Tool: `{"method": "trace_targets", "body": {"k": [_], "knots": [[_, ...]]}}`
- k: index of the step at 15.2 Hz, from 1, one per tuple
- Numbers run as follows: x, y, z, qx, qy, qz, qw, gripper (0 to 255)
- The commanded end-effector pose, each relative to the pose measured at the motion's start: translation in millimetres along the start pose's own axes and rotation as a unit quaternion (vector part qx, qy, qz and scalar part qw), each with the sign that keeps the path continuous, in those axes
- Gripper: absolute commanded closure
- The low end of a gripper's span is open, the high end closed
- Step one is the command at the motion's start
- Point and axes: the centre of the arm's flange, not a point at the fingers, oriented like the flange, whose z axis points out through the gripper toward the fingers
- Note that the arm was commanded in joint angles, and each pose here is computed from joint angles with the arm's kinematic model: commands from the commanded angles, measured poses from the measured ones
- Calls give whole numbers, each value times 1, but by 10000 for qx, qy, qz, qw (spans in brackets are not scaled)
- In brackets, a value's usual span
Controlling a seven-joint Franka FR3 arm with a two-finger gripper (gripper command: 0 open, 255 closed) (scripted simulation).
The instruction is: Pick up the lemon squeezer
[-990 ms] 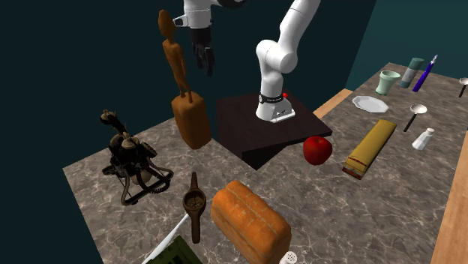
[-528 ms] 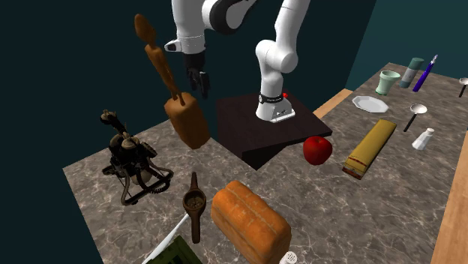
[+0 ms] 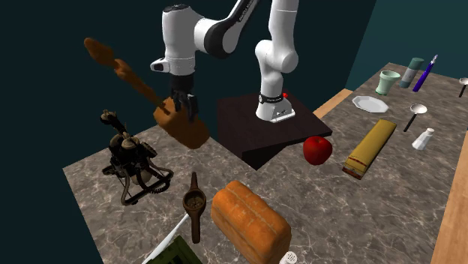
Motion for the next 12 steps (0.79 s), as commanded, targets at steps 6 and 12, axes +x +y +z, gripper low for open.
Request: {"method": "trace_targets", "body": {"k": [6, 12], "knots": [[27, -47, 94, -35, -596, -372, 9975, 0], [63, -91, 151, -73, -602, -702, 9957, 0]]}}
